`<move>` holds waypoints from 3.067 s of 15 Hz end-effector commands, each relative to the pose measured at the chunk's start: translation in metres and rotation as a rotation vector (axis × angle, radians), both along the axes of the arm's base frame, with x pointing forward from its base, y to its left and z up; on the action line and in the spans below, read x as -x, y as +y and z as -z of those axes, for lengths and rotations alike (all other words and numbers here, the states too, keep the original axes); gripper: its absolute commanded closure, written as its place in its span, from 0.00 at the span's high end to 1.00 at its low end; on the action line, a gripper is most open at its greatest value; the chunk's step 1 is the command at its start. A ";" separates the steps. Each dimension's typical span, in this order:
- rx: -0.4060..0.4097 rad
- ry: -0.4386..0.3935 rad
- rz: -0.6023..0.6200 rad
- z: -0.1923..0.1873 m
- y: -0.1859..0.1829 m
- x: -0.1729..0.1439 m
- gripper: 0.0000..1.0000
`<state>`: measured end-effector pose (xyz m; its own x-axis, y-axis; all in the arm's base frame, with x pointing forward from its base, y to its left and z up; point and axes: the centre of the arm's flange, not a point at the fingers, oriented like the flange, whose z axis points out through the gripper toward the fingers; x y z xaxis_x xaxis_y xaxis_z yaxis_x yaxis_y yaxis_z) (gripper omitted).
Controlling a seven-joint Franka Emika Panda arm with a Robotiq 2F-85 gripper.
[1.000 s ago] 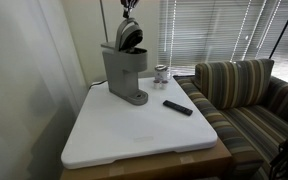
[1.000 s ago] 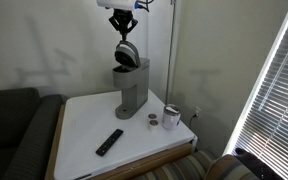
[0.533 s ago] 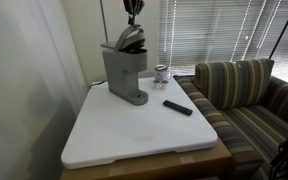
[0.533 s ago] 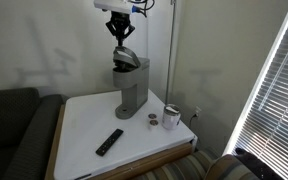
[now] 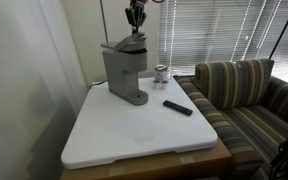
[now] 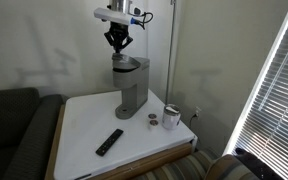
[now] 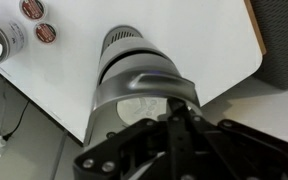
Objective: Close the grey coffeemaker
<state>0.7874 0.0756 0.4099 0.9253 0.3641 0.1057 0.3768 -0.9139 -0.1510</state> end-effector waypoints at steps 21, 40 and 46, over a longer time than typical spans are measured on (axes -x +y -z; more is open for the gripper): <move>0.026 0.181 0.156 -0.034 -0.008 -0.001 0.00; 0.072 0.110 0.142 0.006 0.006 -0.024 0.00; 0.146 0.126 0.160 0.018 0.019 -0.024 0.00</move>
